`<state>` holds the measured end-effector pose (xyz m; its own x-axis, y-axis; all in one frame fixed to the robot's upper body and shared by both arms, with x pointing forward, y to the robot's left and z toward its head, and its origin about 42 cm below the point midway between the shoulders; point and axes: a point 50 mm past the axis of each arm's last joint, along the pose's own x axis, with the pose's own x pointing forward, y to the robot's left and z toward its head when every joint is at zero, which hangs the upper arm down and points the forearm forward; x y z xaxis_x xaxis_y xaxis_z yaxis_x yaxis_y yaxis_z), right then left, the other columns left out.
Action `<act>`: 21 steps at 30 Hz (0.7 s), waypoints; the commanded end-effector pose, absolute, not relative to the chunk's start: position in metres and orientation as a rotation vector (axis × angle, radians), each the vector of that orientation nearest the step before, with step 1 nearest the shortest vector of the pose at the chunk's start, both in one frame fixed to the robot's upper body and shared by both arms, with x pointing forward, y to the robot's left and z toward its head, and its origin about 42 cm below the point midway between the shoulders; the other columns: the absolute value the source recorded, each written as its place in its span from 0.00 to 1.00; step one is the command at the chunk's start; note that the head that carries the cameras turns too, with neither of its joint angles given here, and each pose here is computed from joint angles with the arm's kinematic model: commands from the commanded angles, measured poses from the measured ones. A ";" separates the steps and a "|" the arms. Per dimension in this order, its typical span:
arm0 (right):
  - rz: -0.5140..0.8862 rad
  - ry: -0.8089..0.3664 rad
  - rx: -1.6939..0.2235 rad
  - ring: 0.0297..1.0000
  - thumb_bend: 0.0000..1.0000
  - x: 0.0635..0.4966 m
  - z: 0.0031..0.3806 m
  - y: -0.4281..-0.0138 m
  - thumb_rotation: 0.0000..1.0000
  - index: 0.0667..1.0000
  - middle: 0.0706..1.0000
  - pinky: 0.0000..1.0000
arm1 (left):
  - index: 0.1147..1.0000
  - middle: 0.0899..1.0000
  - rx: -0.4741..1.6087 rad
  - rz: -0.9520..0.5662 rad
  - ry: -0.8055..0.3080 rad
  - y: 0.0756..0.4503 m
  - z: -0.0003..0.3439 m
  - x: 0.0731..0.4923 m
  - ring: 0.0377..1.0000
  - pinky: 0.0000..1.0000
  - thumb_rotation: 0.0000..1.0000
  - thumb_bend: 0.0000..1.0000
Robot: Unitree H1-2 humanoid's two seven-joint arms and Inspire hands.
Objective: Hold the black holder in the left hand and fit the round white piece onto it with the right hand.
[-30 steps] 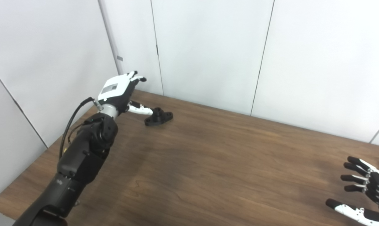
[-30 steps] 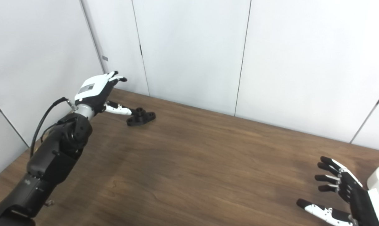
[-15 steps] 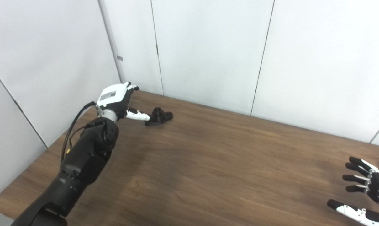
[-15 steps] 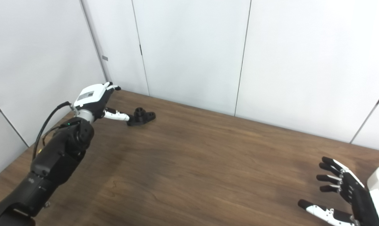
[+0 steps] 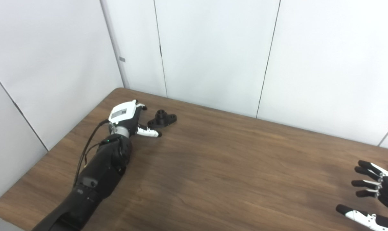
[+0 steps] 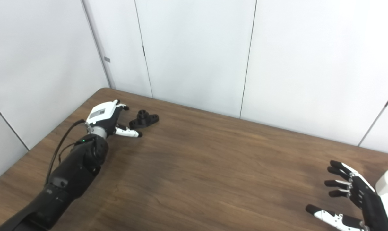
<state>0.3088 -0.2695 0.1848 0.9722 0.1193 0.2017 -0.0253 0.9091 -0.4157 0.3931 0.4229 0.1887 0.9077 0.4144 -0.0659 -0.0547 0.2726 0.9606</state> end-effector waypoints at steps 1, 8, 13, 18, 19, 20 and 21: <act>0.059 -0.297 -0.437 0.66 0.64 0.309 0.202 -0.273 0.00 0.80 0.79 0.56 | 0.81 1.00 1.281 0.387 0.244 0.427 0.217 0.406 1.00 1.00 0.38 0.99; 0.060 -0.292 -0.438 0.66 0.64 0.308 0.203 -0.272 0.00 0.81 0.78 0.57 | 0.80 1.00 1.287 0.373 0.238 0.423 0.205 0.410 1.00 1.00 0.36 0.97; 0.058 -0.287 -0.440 0.67 0.64 0.309 0.202 -0.272 0.00 0.81 0.79 0.57 | 0.80 1.00 1.348 0.370 0.238 0.421 0.197 0.411 1.00 1.00 0.39 0.96; 0.067 -0.297 -0.440 0.67 0.64 0.308 0.202 -0.272 0.00 0.81 0.79 0.58 | 0.80 1.00 1.326 0.371 0.233 0.421 0.191 0.414 1.00 1.00 0.39 0.95; 0.068 -0.299 -0.439 0.66 0.64 0.308 0.202 -0.272 0.00 0.81 0.78 0.58 | 0.79 1.00 1.314 0.372 0.226 0.420 0.190 0.414 1.00 1.00 0.37 0.94; 0.068 -0.299 -0.438 0.66 0.64 0.308 0.202 -0.272 0.00 0.81 0.78 0.57 | 0.79 1.00 1.297 0.374 0.219 0.420 0.190 0.415 1.00 1.00 0.36 0.93; 0.065 -0.295 -0.438 0.66 0.64 0.308 0.202 -0.272 0.00 0.80 0.78 0.57 | 0.78 1.00 1.268 0.372 0.212 0.420 0.189 0.415 1.00 1.00 0.36 0.93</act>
